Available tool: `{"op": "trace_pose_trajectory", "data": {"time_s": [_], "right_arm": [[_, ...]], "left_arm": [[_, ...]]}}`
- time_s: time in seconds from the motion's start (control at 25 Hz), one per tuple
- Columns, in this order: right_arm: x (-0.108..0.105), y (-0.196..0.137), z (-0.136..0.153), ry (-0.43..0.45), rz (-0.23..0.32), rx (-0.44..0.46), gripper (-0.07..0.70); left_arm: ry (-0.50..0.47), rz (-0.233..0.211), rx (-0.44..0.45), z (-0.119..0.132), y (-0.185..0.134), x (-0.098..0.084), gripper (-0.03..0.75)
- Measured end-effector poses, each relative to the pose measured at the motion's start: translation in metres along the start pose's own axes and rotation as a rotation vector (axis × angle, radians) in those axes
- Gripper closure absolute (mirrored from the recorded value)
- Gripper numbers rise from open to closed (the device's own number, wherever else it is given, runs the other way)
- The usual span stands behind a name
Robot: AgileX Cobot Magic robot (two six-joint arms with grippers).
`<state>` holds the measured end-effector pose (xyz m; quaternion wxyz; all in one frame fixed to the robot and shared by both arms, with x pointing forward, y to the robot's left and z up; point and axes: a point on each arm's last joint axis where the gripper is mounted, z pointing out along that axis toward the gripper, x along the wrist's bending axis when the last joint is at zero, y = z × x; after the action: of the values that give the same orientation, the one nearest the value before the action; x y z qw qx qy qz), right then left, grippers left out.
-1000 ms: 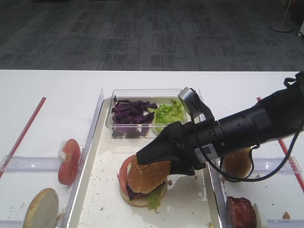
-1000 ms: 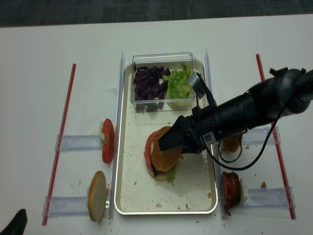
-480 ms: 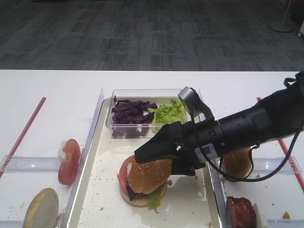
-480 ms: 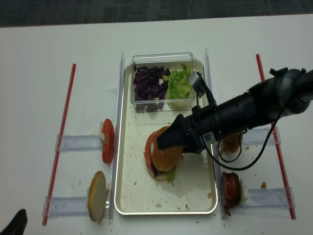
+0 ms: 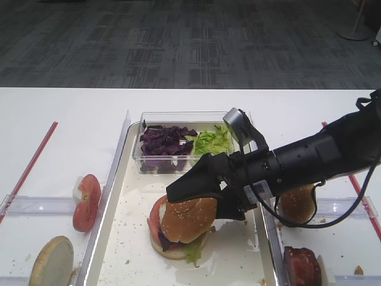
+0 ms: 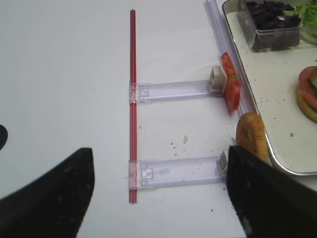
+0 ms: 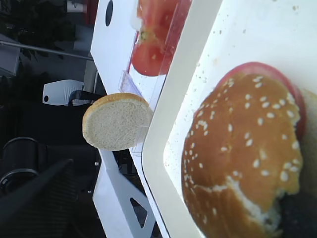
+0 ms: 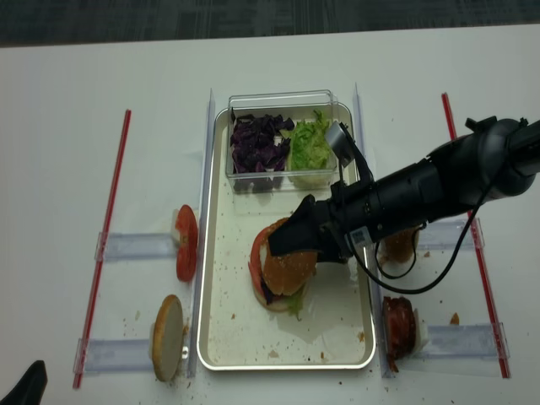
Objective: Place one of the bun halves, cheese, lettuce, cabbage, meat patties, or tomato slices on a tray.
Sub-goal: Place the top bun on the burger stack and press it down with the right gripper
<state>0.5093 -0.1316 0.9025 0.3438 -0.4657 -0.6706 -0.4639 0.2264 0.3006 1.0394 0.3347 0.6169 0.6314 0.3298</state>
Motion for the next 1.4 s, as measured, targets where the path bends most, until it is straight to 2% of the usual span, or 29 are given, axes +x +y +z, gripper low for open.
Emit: {"op": "trace_pose_trajectory", "data": {"time_s": [0.84, 1.4], "right_arm": [[0.0, -0.0005, 0.0, -0.007, -0.002, 0.025, -0.06], [-0.0039, 0.0014, -0.001, -0.046, 0.0, 0.012, -0.06]], "left_arm": [[0.0, 0.0, 0.0, 0.0, 0.0, 0.0, 0.206], [0.0, 0.0, 0.0, 0.0, 0.0, 0.0, 0.207]]}}
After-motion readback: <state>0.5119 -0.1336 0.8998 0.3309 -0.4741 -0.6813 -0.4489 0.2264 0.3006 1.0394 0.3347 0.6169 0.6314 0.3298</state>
